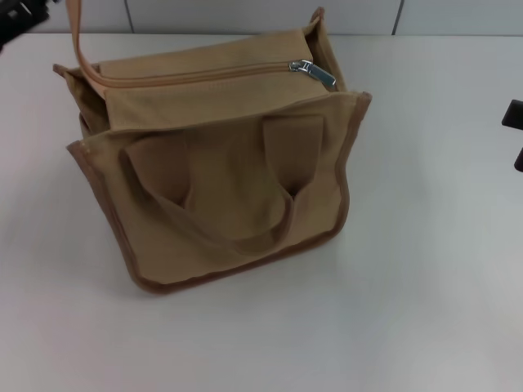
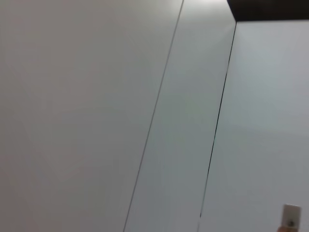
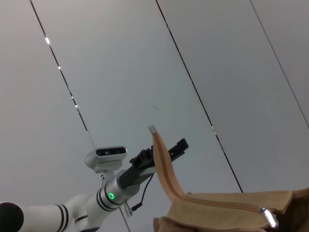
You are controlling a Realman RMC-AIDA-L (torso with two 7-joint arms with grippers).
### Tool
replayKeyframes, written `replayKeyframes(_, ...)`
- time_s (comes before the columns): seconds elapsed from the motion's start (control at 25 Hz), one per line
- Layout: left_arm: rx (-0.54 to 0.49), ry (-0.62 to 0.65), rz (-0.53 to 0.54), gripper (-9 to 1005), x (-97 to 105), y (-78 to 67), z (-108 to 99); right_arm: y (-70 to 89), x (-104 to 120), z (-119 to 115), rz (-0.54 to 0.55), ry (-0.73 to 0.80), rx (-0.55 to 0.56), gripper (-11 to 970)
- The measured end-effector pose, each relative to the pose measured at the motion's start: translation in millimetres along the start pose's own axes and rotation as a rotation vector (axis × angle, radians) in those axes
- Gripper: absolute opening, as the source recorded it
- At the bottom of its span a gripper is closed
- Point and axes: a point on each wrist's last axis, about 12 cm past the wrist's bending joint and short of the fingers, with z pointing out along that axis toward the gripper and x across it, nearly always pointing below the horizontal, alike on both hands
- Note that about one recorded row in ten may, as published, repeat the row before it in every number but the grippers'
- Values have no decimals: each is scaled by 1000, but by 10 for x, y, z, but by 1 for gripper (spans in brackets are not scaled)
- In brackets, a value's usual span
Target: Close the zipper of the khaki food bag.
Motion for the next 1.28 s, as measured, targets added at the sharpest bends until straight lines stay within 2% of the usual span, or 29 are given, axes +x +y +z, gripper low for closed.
replayKeyframes(0.16,2,73,39,844,30,0,11,1,6,7,0,3,-3,789)
replayKeyframes(0.44,2,118,65,844,26,-3,-22,-12,5,13,0,3,5,789)
replayKeyframes(0.48,-47,163,100,844,-58,15,-255,-13,5,14,0,2,5,789)
replayKeyframes(0.52,-47,163,100,844,-58,15,-255,-13,5,14,0,2,5,789)
replayKeyframes(0.56,-107,126,119,844,-129,30,-394,-12,7,14,0,2,6,789)
replayKeyframes(0.72,-107,126,119,844,-129,30,-394,-7,13,11,-2,4,4,789)
replayKeyframes(0.76,-158,46,139,844,-276,33,-552,-5,17,12,-3,6,3,789)
replayKeyframes(0.8,-135,-30,147,844,-387,11,-548,-5,22,12,-4,8,3,789)
replayKeyframes(0.96,-126,-57,151,844,-425,9,-532,-10,40,15,-5,20,7,789)
replayKeyframes(1.0,-70,-110,145,844,-527,12,-412,-9,42,16,-6,20,7,789)
replayKeyframes(1.12,-27,-103,133,844,-537,-3,-349,-1,46,14,-8,20,2,789)
replayKeyframes(1.16,100,-48,98,844,-473,-80,-189,3,47,12,-11,21,0,789)
replayKeyframes(1.28,237,59,45,844,-276,-188,23,21,72,7,-56,51,-20,789)
